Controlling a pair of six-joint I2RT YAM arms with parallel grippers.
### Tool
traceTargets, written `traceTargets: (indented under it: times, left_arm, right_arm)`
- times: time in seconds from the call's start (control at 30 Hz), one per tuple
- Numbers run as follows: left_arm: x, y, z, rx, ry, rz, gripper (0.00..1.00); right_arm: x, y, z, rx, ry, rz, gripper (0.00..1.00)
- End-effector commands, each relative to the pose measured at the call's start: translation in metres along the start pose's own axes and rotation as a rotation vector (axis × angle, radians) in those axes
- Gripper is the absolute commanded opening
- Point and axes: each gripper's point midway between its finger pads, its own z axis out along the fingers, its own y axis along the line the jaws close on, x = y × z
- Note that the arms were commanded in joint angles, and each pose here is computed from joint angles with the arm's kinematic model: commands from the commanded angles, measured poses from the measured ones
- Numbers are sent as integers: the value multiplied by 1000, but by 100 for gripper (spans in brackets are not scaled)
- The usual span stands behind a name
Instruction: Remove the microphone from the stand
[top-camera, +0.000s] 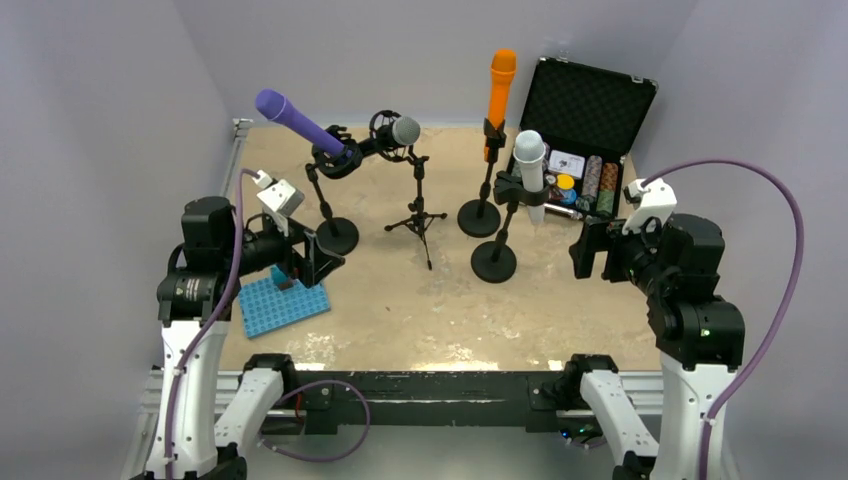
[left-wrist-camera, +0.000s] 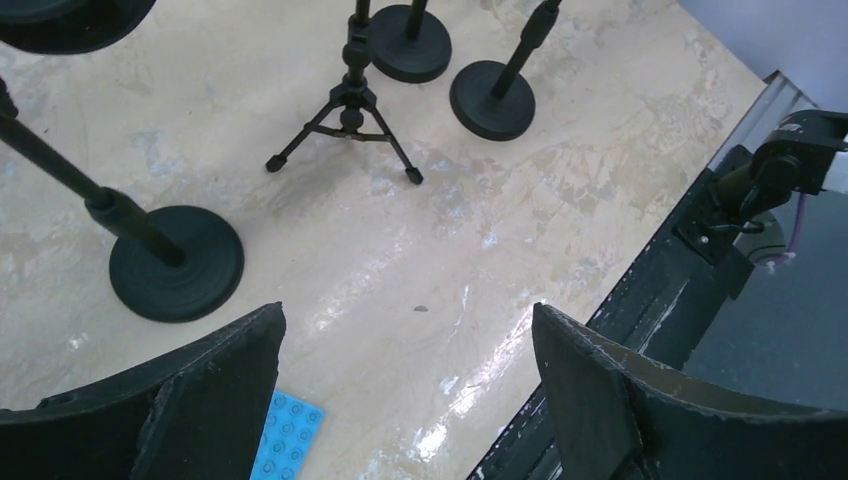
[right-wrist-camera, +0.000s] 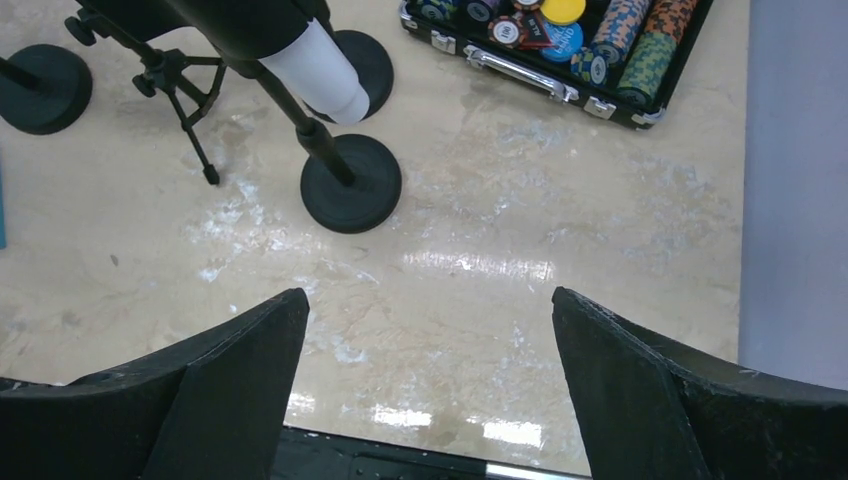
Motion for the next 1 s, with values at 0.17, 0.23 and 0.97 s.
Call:
traceTargets:
  times: [0.17, 0.23, 0.97]
  left_arm:
    - [-67, -30, 0, 204, -179, 66, 97]
    - [-76, -38, 4, 253, -190, 76, 96]
    - [-73, -53, 34, 425, -35, 297, 93]
  right_arm:
    - [-40, 25, -16, -159, -73, -147, 95]
    - [-48, 32, -19, -205, -63, -145, 94]
    - [-87, 95, -3, -687, -267, -501, 98]
